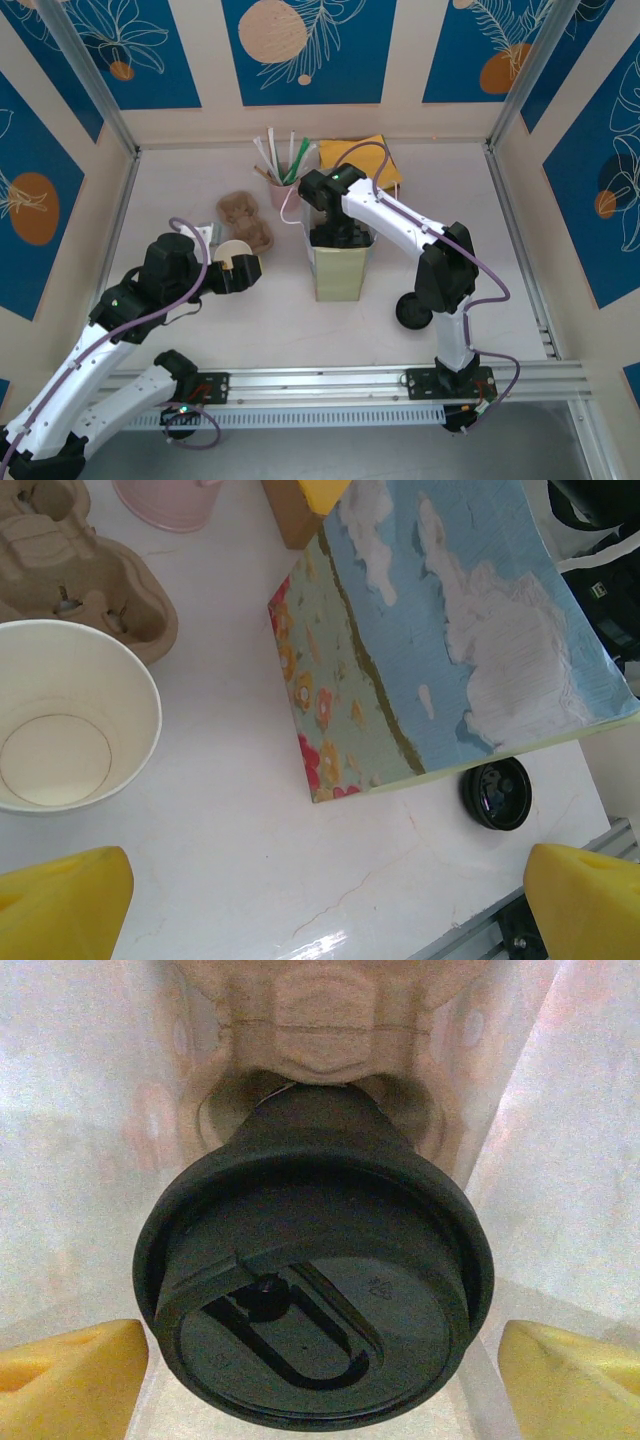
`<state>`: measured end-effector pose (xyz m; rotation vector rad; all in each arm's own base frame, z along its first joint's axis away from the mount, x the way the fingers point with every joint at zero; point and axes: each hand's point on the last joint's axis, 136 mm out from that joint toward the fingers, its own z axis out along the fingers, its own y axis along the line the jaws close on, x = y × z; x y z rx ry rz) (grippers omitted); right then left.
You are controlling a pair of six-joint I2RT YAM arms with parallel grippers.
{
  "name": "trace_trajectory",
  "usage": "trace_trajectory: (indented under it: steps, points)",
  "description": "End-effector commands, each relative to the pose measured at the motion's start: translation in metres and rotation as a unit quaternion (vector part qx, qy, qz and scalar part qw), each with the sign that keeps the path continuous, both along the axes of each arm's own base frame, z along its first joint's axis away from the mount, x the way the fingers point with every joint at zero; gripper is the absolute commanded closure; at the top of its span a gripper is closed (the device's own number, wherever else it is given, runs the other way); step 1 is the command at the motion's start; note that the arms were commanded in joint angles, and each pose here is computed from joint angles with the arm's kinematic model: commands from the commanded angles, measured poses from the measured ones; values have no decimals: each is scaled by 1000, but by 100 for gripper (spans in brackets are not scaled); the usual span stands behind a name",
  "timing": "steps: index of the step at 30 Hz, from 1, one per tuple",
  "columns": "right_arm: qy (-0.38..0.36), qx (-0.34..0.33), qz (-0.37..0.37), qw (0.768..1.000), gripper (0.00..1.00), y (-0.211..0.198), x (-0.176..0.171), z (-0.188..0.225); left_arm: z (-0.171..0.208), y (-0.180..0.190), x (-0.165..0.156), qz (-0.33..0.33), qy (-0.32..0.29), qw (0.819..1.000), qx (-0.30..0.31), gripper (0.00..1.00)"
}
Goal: Pack the takeout coffee
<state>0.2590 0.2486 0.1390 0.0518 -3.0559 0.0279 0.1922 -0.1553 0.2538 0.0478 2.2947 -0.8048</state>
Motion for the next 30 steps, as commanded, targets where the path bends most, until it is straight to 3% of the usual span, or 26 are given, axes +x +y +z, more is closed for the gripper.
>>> trace_trajectory:
  steps: [1, 30]
  points:
    - [-5, -2, -8, 1000, 9, -2, -4, 14, 4, -4, -2, -6, -5, 1000, -13, 0]
    - [-13, -1, -10, 1000, 9, -2, -8, 24, 2, -4, -3, -6, -2, 1000, -16, 0]
